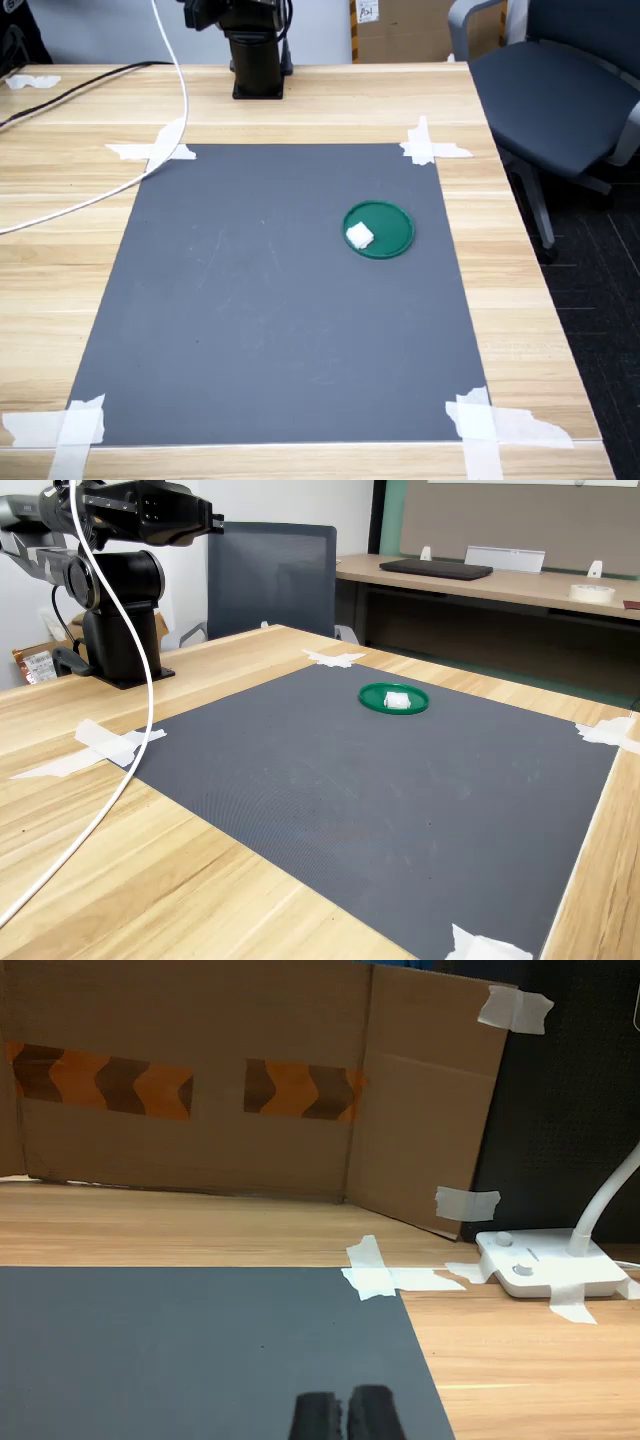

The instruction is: Grasp a white terminal and put it in the green lid.

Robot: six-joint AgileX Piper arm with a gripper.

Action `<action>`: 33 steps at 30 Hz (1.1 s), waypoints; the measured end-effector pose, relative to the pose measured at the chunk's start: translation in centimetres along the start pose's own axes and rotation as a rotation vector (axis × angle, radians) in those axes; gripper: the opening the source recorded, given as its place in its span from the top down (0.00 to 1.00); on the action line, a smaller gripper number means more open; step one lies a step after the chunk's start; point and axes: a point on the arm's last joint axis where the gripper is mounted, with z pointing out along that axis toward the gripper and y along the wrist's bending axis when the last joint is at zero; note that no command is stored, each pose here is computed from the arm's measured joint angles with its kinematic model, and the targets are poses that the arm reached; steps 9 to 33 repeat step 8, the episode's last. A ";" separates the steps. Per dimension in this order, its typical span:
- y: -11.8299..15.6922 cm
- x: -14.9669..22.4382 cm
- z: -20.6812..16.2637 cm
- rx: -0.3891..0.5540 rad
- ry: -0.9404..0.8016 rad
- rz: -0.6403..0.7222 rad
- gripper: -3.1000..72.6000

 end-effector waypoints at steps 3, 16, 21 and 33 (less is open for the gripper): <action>0.0 0.0 0.0 0.000 0.000 0.000 1.00; 0.1 0.1 0.0 -0.008 0.007 0.001 1.00; 0.1 0.1 0.0 -0.008 0.007 0.001 1.00; 0.1 0.1 0.0 -0.008 0.007 0.001 1.00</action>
